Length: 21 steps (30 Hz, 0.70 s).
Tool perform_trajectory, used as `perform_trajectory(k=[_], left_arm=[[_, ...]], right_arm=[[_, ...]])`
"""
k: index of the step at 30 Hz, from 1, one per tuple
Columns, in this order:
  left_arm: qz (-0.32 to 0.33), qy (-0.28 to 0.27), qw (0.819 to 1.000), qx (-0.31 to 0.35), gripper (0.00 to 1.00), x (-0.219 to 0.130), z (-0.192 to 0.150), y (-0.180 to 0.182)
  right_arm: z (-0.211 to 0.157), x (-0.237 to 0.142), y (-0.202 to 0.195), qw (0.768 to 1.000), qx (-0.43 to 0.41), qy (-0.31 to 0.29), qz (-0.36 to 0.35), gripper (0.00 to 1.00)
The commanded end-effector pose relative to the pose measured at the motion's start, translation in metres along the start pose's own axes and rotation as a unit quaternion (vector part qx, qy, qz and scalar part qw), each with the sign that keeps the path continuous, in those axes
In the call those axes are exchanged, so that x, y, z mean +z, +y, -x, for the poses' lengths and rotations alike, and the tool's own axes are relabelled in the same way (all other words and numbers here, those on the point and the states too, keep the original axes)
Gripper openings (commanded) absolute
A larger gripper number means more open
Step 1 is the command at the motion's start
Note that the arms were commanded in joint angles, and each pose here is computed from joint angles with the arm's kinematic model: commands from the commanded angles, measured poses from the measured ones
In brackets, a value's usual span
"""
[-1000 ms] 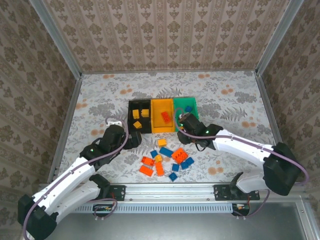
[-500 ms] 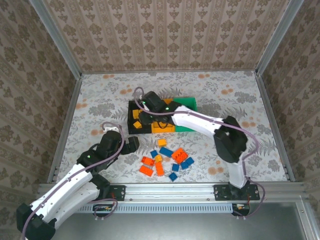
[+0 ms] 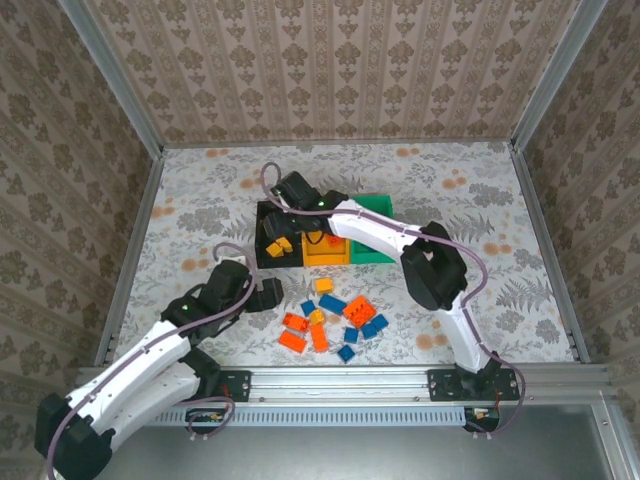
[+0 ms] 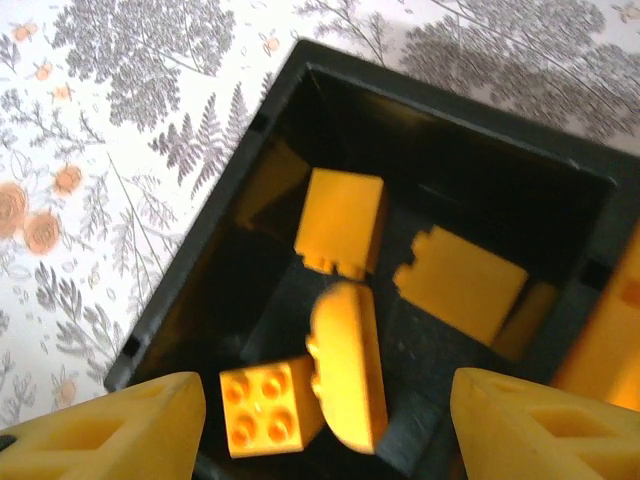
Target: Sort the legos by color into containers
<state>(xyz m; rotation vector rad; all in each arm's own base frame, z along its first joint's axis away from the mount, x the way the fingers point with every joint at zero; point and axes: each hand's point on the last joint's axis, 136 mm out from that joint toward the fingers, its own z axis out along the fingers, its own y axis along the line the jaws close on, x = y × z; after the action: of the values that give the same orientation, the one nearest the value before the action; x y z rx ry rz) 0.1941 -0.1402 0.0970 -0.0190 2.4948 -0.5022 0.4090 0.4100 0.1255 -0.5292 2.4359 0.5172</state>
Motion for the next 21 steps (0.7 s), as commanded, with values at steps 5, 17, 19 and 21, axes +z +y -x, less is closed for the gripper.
perform_trajectory(k=[5, 17, 19, 21], left_arm=[[-0.04, 0.012, 0.997, 0.062, 1.0, 0.019, 0.009, -0.049], [-0.026, 0.071, 0.981, 0.176, 0.91, 0.09, -0.004, -0.118], [-0.019, 0.08, 0.98, 0.181, 0.9, 0.1, -0.008, -0.12], [-0.016, 0.087, 0.978, 0.188, 0.88, 0.11, -0.01, -0.124]], right_arm=[[-0.003, -0.094, -0.022, 0.996, 0.043, -0.077, 0.002, 0.69], [-0.083, -0.177, -0.094, 0.988, 0.096, -0.107, -0.055, 0.72], [-0.092, -0.188, -0.1, 0.987, 0.1, -0.113, -0.062, 0.72], [-0.101, -0.198, -0.106, 0.985, 0.104, -0.12, -0.068, 0.73]])
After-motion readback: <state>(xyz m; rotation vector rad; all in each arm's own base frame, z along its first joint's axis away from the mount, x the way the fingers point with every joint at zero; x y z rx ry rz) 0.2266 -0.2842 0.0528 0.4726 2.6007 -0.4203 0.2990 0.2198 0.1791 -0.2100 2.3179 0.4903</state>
